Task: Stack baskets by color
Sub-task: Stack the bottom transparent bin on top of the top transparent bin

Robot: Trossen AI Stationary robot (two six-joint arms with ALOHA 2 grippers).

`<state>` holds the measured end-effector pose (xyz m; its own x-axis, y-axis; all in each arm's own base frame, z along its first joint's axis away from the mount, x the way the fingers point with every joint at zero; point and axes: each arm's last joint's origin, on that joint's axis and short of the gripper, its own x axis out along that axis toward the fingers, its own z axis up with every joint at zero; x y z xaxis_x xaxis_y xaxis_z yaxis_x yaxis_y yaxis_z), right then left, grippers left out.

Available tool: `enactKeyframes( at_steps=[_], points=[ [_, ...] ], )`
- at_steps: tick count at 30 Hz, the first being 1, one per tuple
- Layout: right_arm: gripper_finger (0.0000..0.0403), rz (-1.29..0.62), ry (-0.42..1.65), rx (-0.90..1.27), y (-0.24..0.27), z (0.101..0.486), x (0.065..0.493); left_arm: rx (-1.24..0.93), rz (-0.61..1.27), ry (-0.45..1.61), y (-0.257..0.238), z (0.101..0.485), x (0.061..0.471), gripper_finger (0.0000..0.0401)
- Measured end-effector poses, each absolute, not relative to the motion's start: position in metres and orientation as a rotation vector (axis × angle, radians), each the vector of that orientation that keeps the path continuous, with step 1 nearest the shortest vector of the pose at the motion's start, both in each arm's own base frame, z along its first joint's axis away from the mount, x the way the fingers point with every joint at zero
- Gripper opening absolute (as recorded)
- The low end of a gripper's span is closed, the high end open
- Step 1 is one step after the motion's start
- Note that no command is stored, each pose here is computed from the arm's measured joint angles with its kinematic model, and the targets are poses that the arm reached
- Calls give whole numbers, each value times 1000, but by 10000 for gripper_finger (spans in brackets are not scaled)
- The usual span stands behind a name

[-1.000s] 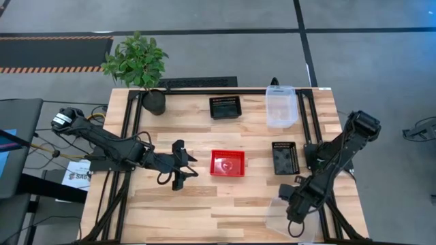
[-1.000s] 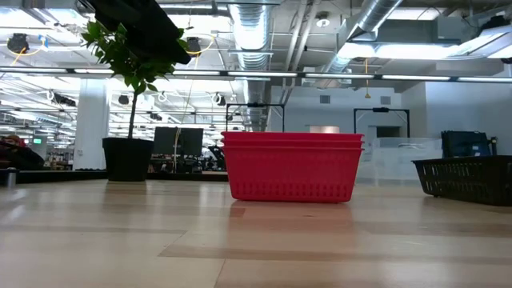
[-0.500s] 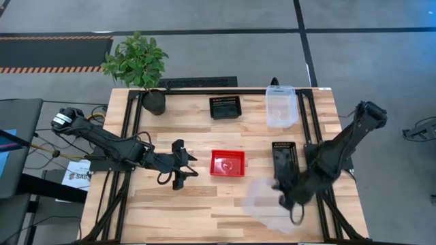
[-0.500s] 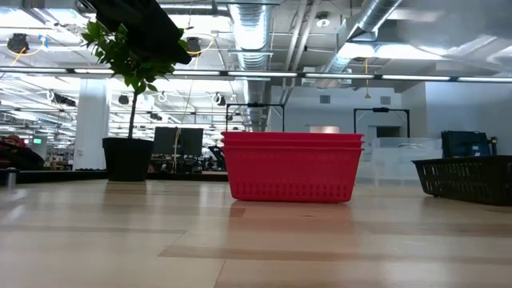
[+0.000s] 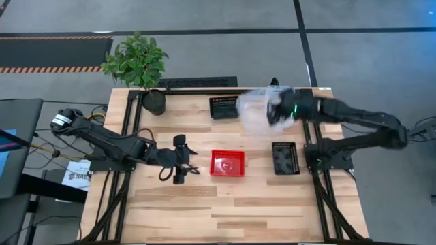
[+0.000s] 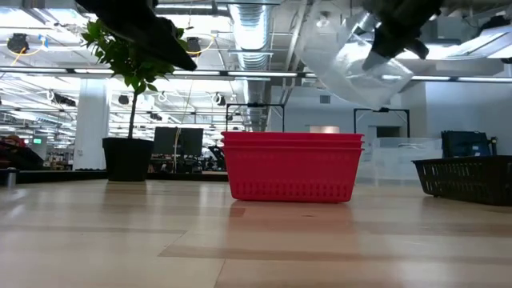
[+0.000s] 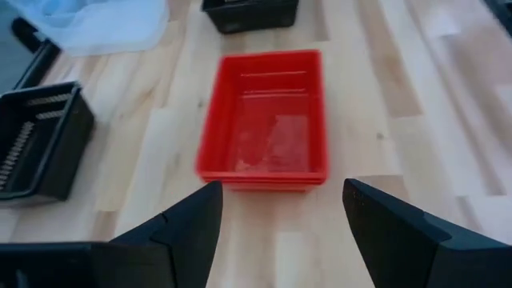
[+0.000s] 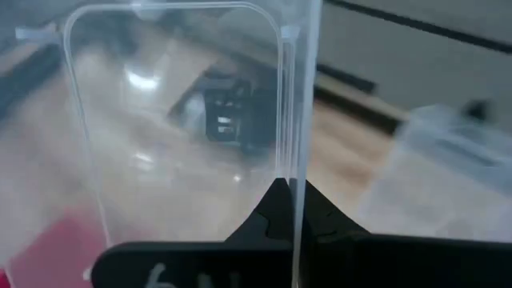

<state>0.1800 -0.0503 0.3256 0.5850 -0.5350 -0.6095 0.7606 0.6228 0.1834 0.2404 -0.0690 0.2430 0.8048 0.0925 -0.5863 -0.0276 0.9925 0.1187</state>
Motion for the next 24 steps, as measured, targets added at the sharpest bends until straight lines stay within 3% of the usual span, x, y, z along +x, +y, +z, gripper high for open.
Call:
enactKeyframes(
  at_steps=[7, 12, 24],
  points=[
    [2, -1028, 489, 609, -141, 350, 153, 91, 124, 668, -54, 240, 242, 247],
    [2, -1170, 662, 688, -192, 351, 136, 66, 148, 677, -50, 240, 242, 247],
    [2, -1168, 937, 859, -252, 323, 127, 19, 176, 730, -49, 235, 238, 247]
  ],
)
